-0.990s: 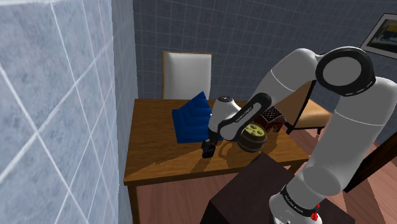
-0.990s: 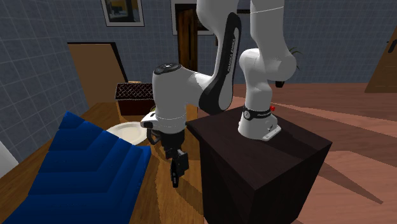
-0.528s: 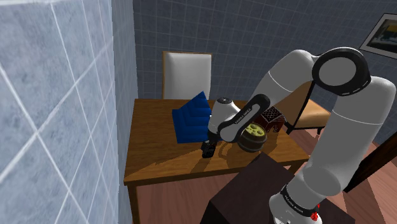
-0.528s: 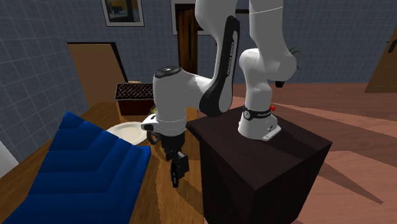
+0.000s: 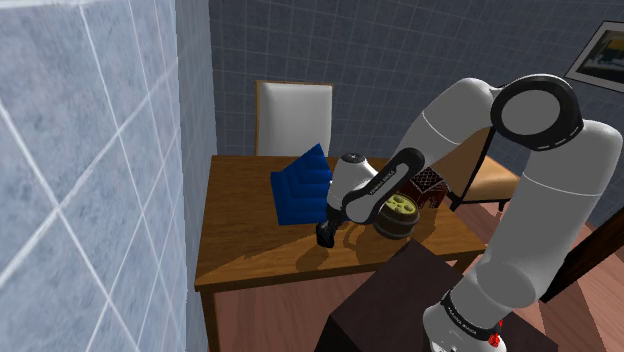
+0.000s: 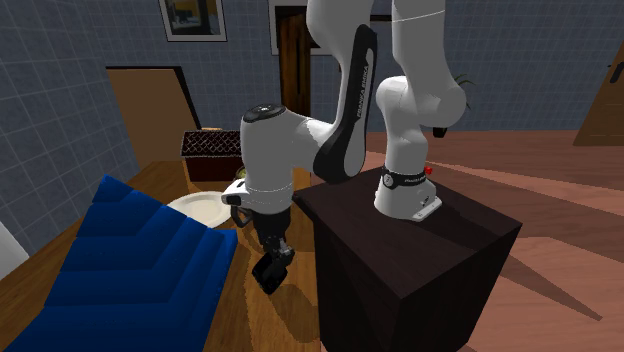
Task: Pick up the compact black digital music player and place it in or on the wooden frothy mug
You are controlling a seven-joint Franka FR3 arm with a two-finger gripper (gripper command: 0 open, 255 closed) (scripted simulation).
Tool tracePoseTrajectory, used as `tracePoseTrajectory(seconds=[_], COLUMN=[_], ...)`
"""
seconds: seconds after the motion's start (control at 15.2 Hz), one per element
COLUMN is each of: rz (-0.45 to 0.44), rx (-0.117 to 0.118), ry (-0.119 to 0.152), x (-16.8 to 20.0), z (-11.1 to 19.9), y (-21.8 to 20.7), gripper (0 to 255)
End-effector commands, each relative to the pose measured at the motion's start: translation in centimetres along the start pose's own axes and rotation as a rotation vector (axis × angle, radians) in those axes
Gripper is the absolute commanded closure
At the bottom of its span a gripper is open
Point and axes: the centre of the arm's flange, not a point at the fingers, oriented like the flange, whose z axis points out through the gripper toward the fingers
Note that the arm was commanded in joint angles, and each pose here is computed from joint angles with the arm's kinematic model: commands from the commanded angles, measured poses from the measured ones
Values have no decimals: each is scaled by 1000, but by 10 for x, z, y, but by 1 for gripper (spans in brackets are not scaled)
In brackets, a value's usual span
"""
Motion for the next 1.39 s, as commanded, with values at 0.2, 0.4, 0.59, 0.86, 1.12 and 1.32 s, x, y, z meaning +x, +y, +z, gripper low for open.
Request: tracePoseTrajectory(seconds=[0.2,0.4,0.59,0.86,1.12,1.32], rz=[1,1,1,1,1,1], rx=[0,0,0,0,0,0], ry=[-2,-2,-2,-2,-2,-2], x=[0,0,0,0,1,1], z=[-5,-21,-36,-58,-79,-95], y=[0,1,1,1,1,2], gripper=[255,255,255,255,255,255])
